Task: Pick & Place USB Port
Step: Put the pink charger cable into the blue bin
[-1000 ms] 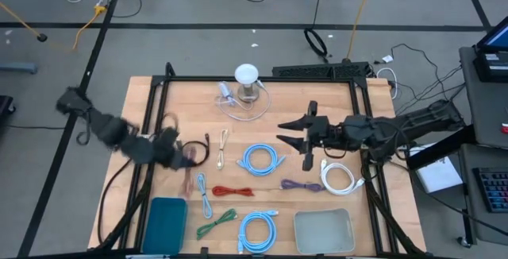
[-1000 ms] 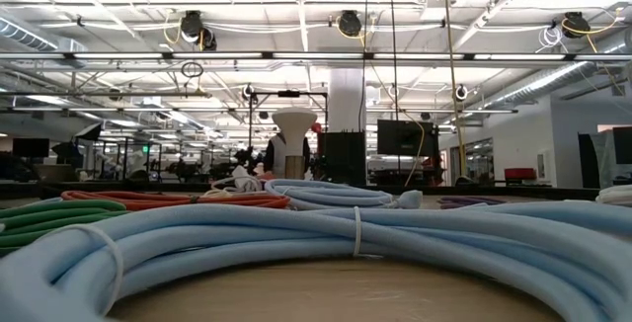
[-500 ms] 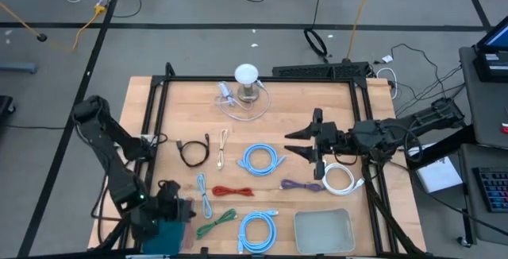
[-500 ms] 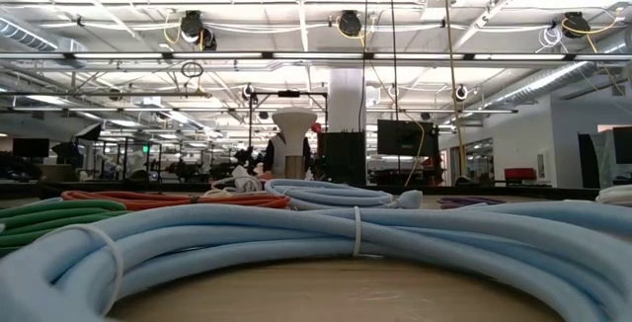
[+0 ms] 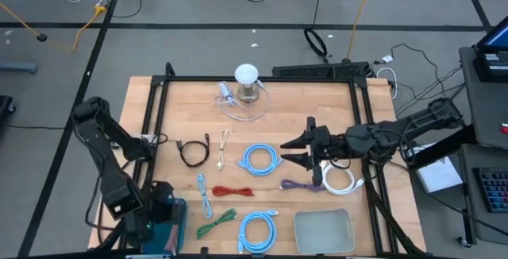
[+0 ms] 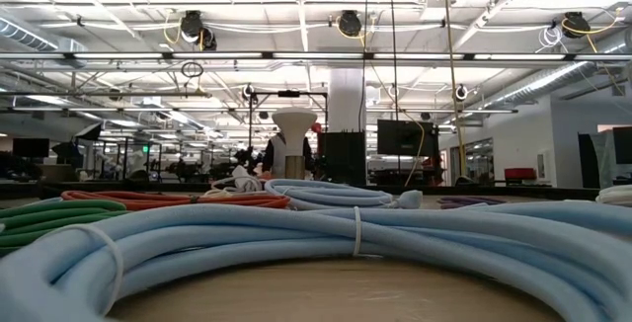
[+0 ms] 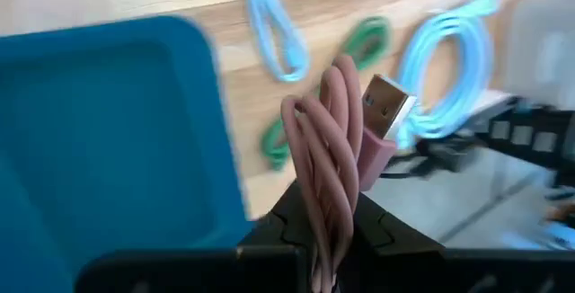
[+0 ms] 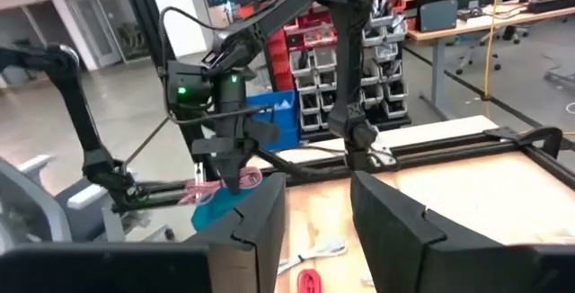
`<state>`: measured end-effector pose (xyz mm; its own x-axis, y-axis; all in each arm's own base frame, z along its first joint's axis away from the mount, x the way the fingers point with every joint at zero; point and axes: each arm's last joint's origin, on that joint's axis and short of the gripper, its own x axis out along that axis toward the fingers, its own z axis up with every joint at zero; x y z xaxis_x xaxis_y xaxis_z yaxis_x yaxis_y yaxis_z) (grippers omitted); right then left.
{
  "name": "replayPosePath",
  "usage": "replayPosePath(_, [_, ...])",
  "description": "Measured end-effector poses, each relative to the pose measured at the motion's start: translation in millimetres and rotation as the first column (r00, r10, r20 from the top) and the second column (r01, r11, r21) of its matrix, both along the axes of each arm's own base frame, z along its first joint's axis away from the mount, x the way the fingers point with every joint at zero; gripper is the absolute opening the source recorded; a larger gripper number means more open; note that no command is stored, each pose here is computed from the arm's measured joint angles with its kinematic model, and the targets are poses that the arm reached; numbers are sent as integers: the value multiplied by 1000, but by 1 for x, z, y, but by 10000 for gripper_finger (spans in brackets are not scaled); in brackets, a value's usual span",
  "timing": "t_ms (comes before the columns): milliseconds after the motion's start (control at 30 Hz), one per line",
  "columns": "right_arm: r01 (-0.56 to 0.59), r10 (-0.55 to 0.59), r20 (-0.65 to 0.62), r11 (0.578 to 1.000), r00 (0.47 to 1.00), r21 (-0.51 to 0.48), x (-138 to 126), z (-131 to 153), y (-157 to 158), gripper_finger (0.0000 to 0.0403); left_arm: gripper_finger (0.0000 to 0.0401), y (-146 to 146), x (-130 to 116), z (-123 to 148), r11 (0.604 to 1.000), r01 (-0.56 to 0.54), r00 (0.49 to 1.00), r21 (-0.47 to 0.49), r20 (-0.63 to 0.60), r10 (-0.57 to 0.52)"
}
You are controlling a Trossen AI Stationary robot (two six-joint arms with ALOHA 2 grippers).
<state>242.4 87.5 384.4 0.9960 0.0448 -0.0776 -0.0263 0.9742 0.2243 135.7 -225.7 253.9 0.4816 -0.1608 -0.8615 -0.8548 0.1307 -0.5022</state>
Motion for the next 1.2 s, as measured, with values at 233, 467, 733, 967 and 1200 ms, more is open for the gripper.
replayPosePath(233, [-12,12,2,1000,1000,4,-1,0,3,120,17,-15,-5,-19,998,58,989,0,-134,-58])
replayPosePath(467, [-12,12,4,1000,1000,9,-2,1,3,120,17,-17,-8,-26,997,66,981,31,-182,-60])
replayPosePath(733, [-12,12,5,1000,1000,9,-2,1,3,116,32,-12,-11,-29,995,57,970,80,-241,-36])
replayPosePath(967, [-16,15,4,1000,1000,16,-2,1,3,116,27,-12,-12,-30,995,56,969,79,-246,-35])
replayPosePath(1200, [-19,19,4,1000,1000,16,-2,1,4,116,59,-11,-12,-30,994,60,967,91,-251,-36])
